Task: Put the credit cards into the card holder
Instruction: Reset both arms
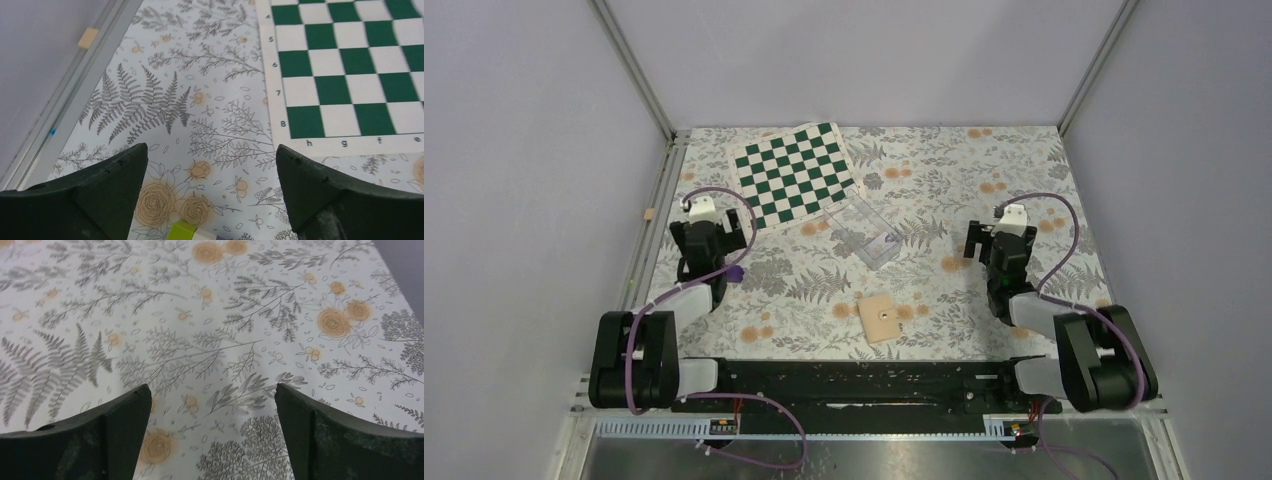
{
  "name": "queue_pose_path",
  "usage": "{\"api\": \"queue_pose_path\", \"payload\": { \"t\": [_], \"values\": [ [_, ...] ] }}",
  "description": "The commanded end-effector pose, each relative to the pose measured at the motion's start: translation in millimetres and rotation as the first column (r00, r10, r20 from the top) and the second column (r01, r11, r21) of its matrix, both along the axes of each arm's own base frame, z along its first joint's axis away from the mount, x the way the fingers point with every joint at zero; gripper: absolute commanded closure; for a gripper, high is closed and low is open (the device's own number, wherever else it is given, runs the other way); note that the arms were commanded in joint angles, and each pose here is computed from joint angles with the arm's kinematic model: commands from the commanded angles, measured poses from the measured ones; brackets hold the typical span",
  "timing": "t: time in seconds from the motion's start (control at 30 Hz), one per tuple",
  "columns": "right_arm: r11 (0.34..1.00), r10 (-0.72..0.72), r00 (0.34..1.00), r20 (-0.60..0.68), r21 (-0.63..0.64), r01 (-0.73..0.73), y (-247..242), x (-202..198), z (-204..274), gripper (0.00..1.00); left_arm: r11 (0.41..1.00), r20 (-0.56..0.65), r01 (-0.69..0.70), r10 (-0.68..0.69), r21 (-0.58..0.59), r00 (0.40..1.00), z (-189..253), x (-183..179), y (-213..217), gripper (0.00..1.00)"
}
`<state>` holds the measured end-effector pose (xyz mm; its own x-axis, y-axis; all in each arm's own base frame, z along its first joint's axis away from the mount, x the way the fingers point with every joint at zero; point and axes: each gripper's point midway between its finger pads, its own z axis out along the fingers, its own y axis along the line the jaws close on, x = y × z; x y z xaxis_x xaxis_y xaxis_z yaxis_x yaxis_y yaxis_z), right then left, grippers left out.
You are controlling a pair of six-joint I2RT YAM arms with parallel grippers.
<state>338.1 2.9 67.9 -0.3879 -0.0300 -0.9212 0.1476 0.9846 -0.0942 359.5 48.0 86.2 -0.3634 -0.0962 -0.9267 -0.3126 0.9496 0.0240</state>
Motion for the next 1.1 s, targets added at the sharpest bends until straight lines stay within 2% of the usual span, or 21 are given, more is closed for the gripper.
{"api": "queue_pose_path", "payload": {
  "t": [0.0, 0.1, 0.23, 0.33, 0.37, 0.47, 0.53, 0.6, 0.7, 0.77, 0.83, 1.07],
  "values": [
    [0.993, -0.118, 0.952, 0.282, 0.043, 0.11, -23.1, 19.8, 33.6, 0.01, 0.99, 0.236, 0.12, -0.133, 0.067, 0.963, 47.2, 2.7, -15.0, 0.01],
    [0.998, -0.063, 0.976, 0.21, 0.03, 0.058, -15.2, 22.8, 26.4, 0.01, 0.993, 0.32, 0.088, -0.11, 0.083, 0.941, 56.8, -11.1, -12.8, 0.01],
    [0.998, -0.064, 0.971, 0.23, 0.032, 0.058, -15.4, 23.7, 28.9, 0.01, 0.991, 0.35, 0.102, -0.126, 0.088, 0.928, 59.5, -16.8, -19.5, 0.01],
    [0.998, -0.068, 0.97, 0.235, 0.034, 0.061, -16.1, 22.7, 28.9, 0.01, 0.984, 0.405, 0.155, -0.177, 0.086, 0.897, 63.7, -27.2, -34.4, 0.01],
    [0.998, -0.068, 0.969, 0.237, 0.035, 0.061, -16.0, 22.6, 29.3, 0.0, 0.985, 0.432, 0.152, -0.171, 0.079, 0.885, 66.6, -30.4, -34.4, 0.01],
    [0.997, -0.069, 0.969, 0.239, 0.034, 0.063, -16.4, 22.7, 29.9, 0.01, 0.999, 0.487, 0.047, -0.035, -0.013, 0.873, 67.0, -35.0, -14.7, 0.01],
    [0.997, -0.077, 0.965, 0.251, 0.041, 0.069, -17.0, 21.6, 30.9, 0.0, 0.996, 0.499, 0.09, -0.07, -0.017, 0.864, 63.4, -27.7, -19.4, 0.01],
    [0.997, -0.078, 0.967, 0.244, 0.038, 0.07, -17.5, 22.2, 29.9, 0.0, 0.977, 0.467, 0.209, -0.2, 0.034, 0.861, 56.8, -12.5, -39.3, 0.01],
    [0.997, -0.073, 0.968, 0.239, 0.035, 0.067, -16.8, 22.8, 29.6, 0.01, 0.932, 0.327, 0.358, -0.358, 0.065, 0.875, 39.3, 12.0, -65.0, 0.01],
    [0.997, -0.074, 0.968, 0.239, 0.036, 0.067, -16.8, 22.5, 29.5, 0.01, 0.96, 0.322, 0.276, -0.274, 0.04, 0.906, 38.8, 12.5, -52.1, 0.01],
    [0.997, -0.074, 0.968, 0.239, 0.035, 0.067, -16.9, 22.7, 29.6, 0.01, 0.97, 0.347, 0.24, -0.239, 0.039, 0.907, 40.1, 9.2, -47.3, 0.01],
    [0.997, -0.076, 0.968, 0.24, 0.035, 0.069, -17.3, 22.7, 29.8, 0.01, 0.967, 0.327, 0.249, -0.25, 0.044, 0.911, 38.8, 12.7, -50.6, 0.01]
  ]
}}
